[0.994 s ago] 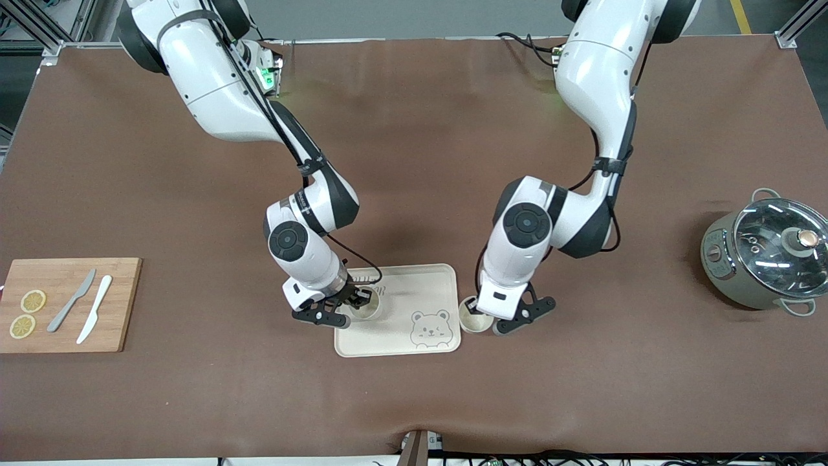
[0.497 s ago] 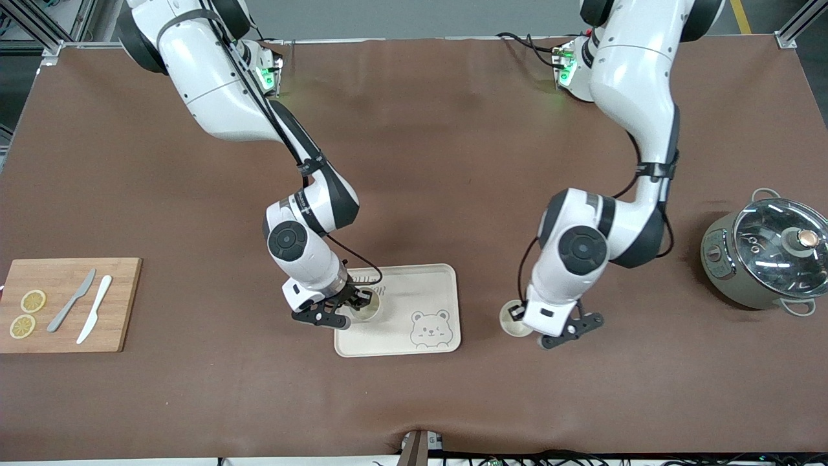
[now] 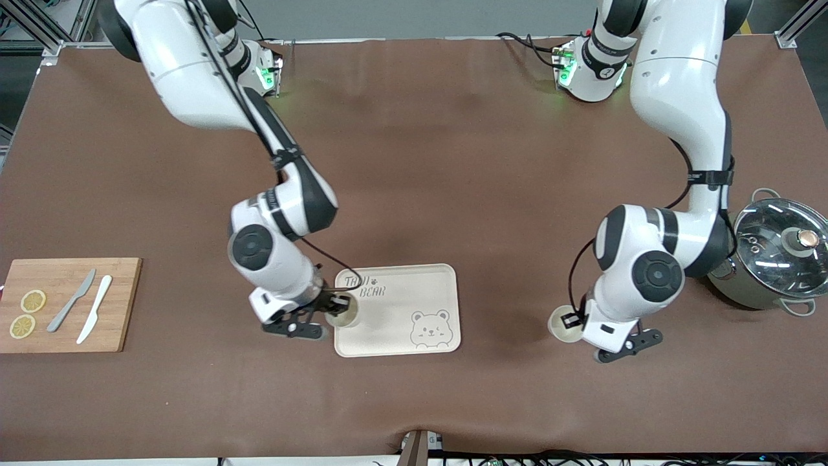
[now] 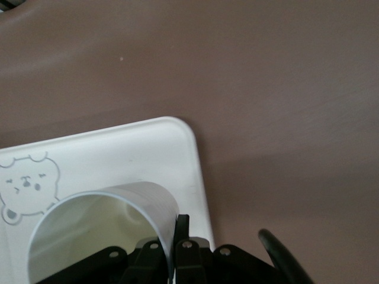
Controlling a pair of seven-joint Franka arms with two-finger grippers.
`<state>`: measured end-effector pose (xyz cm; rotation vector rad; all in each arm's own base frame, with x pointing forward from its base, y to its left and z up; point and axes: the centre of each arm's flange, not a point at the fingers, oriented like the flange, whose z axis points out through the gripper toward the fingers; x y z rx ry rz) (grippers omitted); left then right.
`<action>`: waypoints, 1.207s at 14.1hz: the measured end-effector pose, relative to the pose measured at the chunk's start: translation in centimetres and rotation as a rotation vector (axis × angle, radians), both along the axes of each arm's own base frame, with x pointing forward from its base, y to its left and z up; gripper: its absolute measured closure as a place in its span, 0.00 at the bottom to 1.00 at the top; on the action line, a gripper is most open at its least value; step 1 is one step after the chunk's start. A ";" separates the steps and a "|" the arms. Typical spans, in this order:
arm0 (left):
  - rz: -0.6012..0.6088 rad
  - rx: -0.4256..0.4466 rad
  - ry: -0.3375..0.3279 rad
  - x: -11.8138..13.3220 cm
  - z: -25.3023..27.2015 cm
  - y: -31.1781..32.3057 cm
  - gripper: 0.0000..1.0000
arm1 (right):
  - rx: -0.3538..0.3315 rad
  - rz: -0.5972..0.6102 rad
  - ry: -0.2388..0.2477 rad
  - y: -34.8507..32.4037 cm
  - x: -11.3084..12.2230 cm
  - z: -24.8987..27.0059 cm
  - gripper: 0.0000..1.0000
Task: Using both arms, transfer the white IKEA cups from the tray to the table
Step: 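Carry the cups off the tray outward with both grippers, then lower the cups onto the table and open both grippers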
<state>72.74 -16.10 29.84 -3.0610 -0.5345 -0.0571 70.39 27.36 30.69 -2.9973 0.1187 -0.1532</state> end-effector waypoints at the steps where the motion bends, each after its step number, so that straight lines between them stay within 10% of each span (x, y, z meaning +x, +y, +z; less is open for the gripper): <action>1: 0.005 0.001 0.003 0.2 -0.1 1.2 0.97 | -0.011 0.038 0.005 -2.7 0.7 1.0 0.96; 17: 0.031 -0.019 0.088 0.8 -5.1 18.0 0.97 | -0.070 0.434 0.073 -25.5 3.1 -1.9 0.96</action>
